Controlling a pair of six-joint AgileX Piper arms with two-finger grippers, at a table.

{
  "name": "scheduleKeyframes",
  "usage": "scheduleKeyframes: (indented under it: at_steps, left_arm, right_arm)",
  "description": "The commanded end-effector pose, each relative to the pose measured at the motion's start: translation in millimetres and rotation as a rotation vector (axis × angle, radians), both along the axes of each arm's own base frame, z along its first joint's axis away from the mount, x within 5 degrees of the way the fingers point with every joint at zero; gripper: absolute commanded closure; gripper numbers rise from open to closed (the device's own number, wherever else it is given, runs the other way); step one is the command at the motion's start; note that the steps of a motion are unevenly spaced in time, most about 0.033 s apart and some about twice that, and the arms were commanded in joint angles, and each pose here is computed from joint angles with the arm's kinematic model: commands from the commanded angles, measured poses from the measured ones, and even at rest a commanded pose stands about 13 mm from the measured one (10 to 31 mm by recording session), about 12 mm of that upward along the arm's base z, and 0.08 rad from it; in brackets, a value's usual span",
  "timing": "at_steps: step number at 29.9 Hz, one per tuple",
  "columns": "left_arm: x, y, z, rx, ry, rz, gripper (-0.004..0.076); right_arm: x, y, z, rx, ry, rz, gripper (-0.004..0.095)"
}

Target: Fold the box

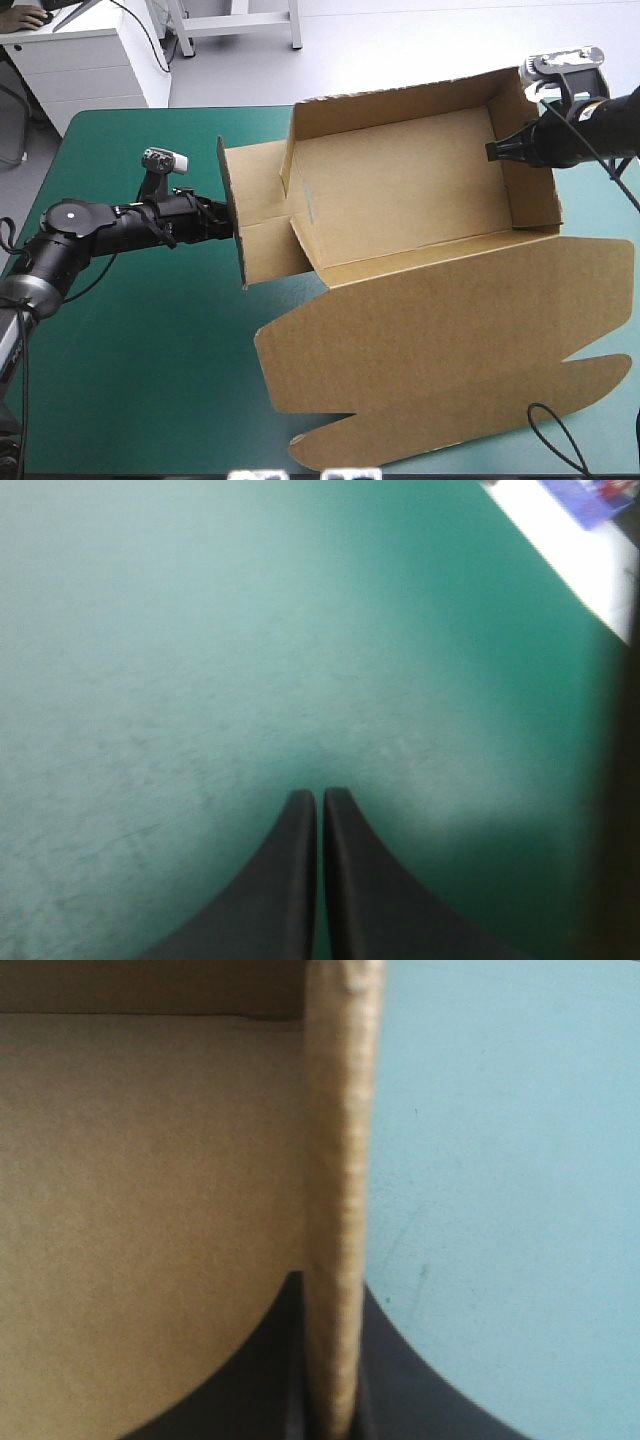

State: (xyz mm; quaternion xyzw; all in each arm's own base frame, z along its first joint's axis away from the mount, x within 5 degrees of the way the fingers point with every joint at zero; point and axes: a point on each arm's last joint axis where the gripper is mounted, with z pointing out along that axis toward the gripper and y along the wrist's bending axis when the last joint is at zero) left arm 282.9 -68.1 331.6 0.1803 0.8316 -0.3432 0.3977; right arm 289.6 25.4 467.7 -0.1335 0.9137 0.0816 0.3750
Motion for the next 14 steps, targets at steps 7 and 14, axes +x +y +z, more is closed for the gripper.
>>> scheduleKeyframes:
  at_steps: [7,14]
  left_arm:
    - [-19,-17,41,-0.320,-0.074,-0.185,0.0715]
    - [-28,-21,55,-0.487,-0.076,-0.289,0.0715]
  right_arm:
    - [-13,0,24,0.041,-0.125,-0.013,0.0927]
    - [-12,-2,24,0.039,-0.129,-0.038,0.0926]
